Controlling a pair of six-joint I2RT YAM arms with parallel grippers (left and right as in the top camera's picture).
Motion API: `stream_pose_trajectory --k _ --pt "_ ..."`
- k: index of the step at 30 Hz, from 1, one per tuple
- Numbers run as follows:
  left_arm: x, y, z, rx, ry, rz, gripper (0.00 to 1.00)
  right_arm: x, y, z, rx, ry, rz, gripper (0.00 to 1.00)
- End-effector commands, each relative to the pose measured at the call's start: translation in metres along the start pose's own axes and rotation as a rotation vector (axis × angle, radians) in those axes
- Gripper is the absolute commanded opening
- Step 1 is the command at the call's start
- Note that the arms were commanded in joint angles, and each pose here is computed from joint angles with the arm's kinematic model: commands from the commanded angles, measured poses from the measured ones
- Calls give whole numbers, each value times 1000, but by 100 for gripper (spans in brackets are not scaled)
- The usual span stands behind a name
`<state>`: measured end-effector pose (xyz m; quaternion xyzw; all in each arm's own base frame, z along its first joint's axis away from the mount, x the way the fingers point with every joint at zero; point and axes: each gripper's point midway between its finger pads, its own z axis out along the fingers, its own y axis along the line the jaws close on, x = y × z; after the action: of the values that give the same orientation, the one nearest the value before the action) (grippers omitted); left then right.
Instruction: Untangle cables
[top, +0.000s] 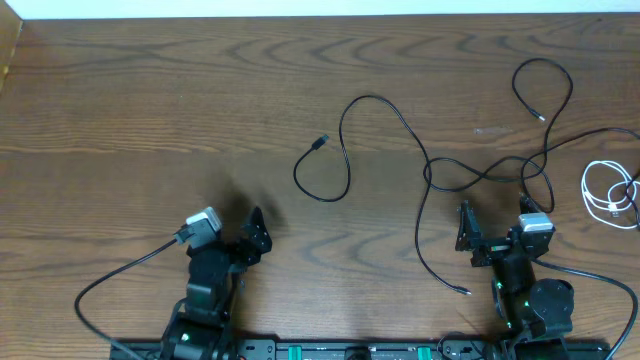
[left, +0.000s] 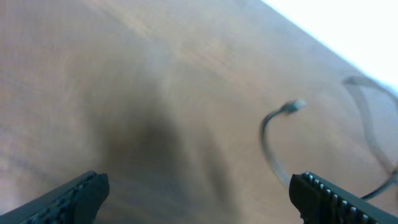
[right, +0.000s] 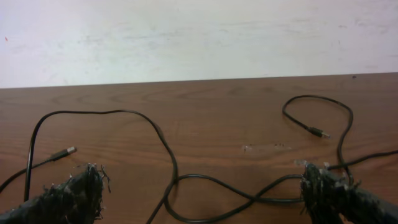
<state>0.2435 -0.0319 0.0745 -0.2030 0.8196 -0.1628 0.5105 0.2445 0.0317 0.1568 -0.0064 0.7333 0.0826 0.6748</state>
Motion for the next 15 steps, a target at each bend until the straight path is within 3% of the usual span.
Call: stream_pose_trajectory --k 1,9,15 --pt "-3 2 -4 2 -25 63 98 1 2 0 -10 2 -14 99" --pt "-37 -17 -20 92 -189 172 98 1 2 0 -10 2 -14 99" --pt "-47 -16 -24 102 -228 246 98 1 2 0 -10 2 -14 99"
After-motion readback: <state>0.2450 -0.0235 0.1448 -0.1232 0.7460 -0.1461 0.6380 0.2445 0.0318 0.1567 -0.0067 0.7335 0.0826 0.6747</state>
